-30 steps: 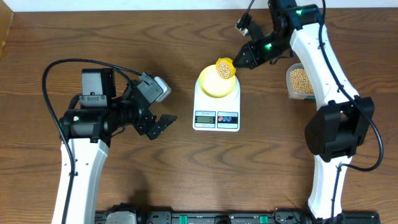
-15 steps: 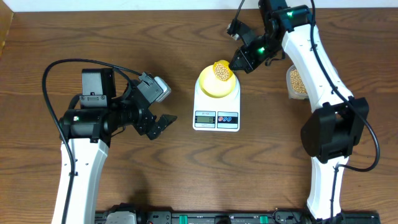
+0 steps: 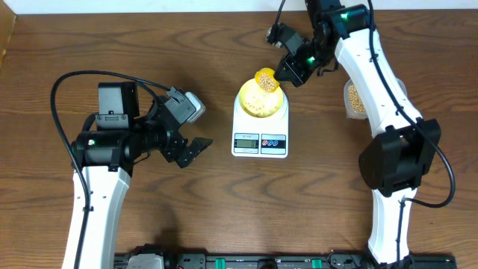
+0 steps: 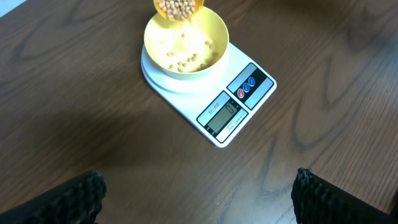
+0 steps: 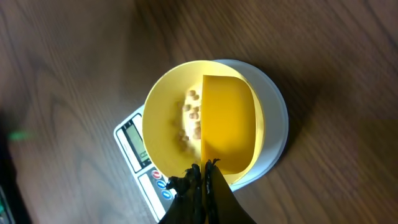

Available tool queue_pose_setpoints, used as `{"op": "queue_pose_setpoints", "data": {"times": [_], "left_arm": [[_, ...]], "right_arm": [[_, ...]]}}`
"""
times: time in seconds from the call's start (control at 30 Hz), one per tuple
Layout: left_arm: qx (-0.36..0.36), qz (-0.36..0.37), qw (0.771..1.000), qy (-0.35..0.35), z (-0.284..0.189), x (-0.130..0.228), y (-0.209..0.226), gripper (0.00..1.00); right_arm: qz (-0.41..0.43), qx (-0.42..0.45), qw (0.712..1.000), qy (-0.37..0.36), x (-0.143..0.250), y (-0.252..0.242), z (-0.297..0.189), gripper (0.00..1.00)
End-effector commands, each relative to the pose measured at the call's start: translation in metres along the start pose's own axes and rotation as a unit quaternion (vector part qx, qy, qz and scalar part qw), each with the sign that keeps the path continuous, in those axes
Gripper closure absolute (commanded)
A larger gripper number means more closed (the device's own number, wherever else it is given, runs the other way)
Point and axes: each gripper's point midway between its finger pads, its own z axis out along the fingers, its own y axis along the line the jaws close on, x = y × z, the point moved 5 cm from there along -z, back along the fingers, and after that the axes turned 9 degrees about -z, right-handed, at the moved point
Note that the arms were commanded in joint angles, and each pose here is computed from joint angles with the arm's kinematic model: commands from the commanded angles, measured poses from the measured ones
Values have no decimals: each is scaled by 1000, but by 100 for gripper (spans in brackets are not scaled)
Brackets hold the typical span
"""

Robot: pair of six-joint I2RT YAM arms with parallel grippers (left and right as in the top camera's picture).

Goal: Scoop item into bowl and weigh 50g on scale
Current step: 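Tilt the scoop to pour soybeans into the yellow bowl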

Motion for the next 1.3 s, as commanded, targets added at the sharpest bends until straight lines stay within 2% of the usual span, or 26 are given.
{"op": "queue_pose_setpoints", "data": {"times": [0.0, 0.73, 1.27], "left_arm": [[1, 8, 1000, -4, -2, -2, 0, 2], [1, 8, 1000, -4, -2, -2, 0, 2], [1, 8, 1000, -4, -2, -2, 0, 2]], "right_arm": [[-60, 6, 998, -11, -10, 3, -3, 99], [-133, 9, 991, -11, -12, 5, -4, 99], [-165, 38, 985, 18, -13, 8, -6, 99]]}}
